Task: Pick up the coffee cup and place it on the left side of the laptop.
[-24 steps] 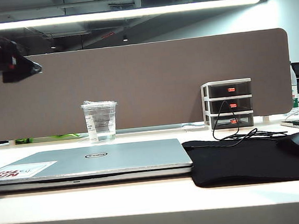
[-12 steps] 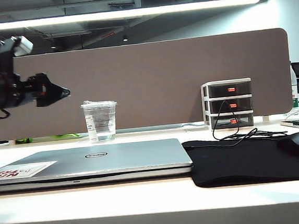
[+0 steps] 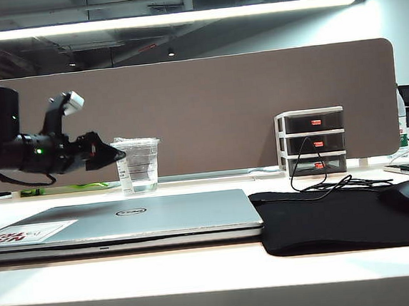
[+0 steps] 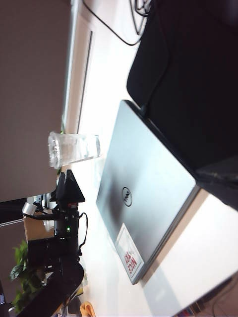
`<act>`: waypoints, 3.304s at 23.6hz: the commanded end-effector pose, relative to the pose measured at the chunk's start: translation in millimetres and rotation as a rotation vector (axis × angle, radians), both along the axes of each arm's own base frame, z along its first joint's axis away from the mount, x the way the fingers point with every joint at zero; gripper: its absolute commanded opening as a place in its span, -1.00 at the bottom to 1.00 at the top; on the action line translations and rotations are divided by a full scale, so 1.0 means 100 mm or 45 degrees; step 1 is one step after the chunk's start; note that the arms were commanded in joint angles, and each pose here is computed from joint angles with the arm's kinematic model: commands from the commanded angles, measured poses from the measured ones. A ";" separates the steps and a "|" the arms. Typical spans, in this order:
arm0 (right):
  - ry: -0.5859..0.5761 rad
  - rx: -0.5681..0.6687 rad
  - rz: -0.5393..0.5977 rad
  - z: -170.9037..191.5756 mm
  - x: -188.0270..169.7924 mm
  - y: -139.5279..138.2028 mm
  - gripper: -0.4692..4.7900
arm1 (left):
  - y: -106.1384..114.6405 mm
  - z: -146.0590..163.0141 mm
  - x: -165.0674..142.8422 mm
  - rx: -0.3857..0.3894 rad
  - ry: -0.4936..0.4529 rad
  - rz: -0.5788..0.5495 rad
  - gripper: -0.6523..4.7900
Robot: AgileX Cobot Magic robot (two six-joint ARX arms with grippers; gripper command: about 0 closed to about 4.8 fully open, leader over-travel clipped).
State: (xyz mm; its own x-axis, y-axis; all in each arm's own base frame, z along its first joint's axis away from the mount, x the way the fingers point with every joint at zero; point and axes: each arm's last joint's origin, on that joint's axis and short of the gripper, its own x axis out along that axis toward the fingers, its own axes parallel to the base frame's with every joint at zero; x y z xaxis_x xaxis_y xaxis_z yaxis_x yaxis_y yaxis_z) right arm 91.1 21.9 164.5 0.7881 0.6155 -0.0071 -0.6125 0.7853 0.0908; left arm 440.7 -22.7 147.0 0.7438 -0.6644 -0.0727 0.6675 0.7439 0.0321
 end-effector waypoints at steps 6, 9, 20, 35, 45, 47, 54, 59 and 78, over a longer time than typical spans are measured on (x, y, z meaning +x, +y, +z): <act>0.021 -0.002 0.003 -0.03 0.00 0.00 -0.82 | -0.09 -0.13 0.36 -0.007 0.064 -0.100 1.00; 0.021 -0.003 0.004 -0.03 0.00 0.00 -0.82 | -0.13 -0.11 0.43 0.009 0.068 -0.122 1.00; 0.013 -0.009 0.005 -0.03 0.00 0.00 -0.82 | -0.38 -0.13 0.69 0.100 0.073 -0.182 1.00; 0.013 -0.009 0.004 -0.03 0.00 0.00 -0.82 | -0.38 -0.09 0.79 0.072 0.021 -0.122 1.00; 0.013 -0.009 0.002 -0.03 0.00 0.00 -0.82 | -0.35 -0.01 0.85 0.031 0.031 0.000 0.91; 0.013 -0.009 0.002 -0.03 0.00 0.00 -0.82 | -0.35 -0.01 0.85 0.031 0.031 0.000 0.80; 0.013 -0.009 0.002 -0.03 0.00 0.00 -0.82 | -0.33 -0.01 0.85 -0.005 0.063 0.009 0.69; 0.013 -0.009 0.002 -0.03 0.00 0.00 -0.82 | -0.26 0.02 0.85 -0.060 0.100 0.007 0.69; 0.013 -0.008 0.004 -0.03 0.00 0.00 -0.82 | 0.46 0.55 0.42 0.006 -0.002 0.047 0.57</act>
